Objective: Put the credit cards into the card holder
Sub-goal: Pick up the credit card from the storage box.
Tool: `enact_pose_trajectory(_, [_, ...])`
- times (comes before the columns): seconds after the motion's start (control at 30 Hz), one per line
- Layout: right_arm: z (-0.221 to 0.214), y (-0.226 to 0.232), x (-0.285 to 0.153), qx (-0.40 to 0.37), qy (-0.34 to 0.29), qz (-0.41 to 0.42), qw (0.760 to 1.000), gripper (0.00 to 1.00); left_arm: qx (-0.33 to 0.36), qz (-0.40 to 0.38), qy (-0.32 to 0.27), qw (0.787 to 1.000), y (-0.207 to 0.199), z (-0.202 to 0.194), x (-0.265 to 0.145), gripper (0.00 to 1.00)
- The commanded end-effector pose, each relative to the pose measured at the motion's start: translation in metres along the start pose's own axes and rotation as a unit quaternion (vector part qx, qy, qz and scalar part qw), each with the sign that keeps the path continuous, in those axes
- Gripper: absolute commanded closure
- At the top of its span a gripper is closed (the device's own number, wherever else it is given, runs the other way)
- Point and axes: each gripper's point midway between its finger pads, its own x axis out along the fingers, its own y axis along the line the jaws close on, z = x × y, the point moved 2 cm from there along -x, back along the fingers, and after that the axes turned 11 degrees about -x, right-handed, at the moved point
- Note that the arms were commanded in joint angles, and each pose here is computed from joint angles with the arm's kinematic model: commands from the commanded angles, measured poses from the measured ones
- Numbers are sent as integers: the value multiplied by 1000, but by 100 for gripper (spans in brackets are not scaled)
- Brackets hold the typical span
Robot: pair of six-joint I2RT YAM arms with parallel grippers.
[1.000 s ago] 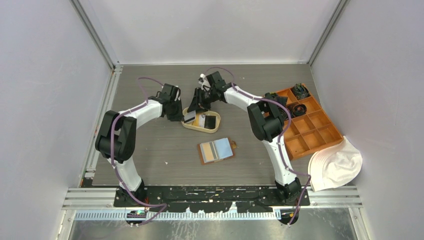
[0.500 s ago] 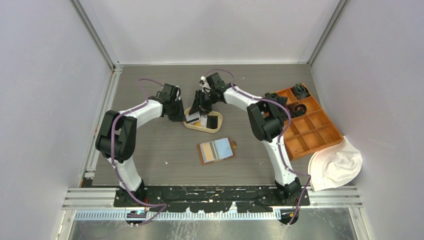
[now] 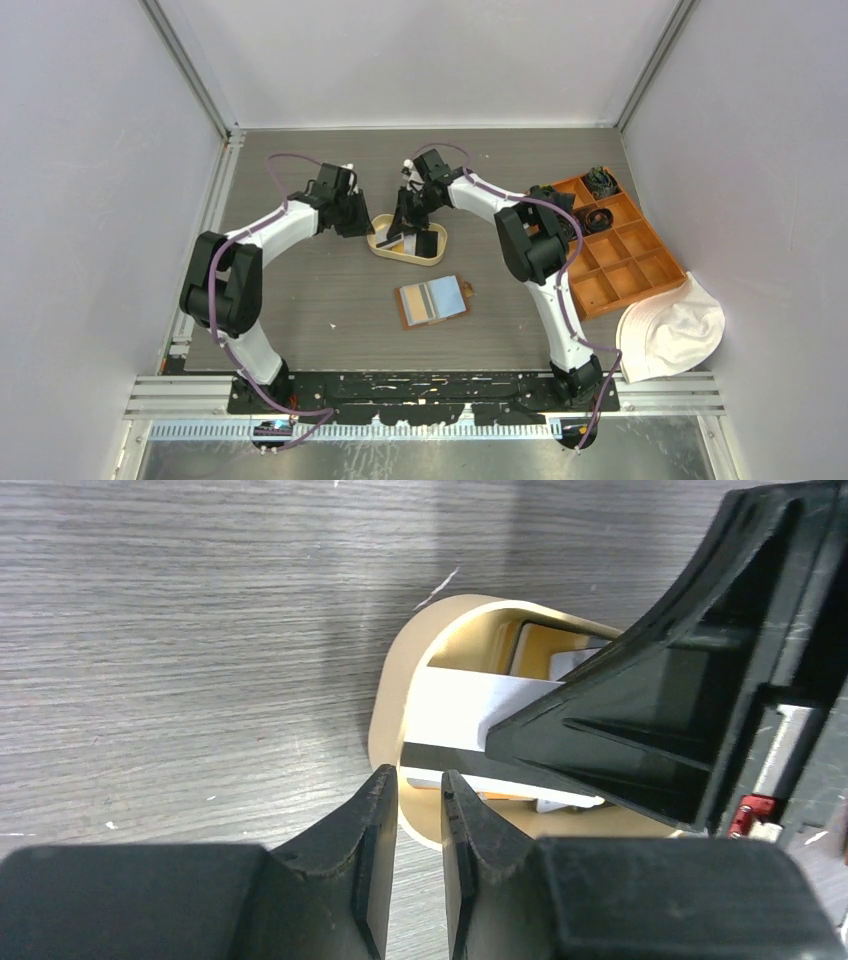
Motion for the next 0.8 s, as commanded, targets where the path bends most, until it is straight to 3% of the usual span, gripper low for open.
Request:
enact_pose_trajectory(0.0, [16,26,-32,-31,-35,11,999,94,8,-54,-49,997,-27,20,-29,76])
enact_pose_trajectory(0.1, [18,26,-39,-26,-39,22,999,99,16,-59,-60,996,-28,21,-42,75])
enact_pose_trajectory(0.27, [22,31,-56,-25,-48,55,997,98,35,-87,-92,991,-30,16,-74,71])
enact_pose_trajectory(0.5, [20,26,-57,-12,-38,77,996,78,27,-132,-109,985,-26,-8,-110,64])
enact_pose_trajectory(0.77, [16,21,-63,-11,-40,70,997,74,8,-138,-107,985,-9,-32,-121,64])
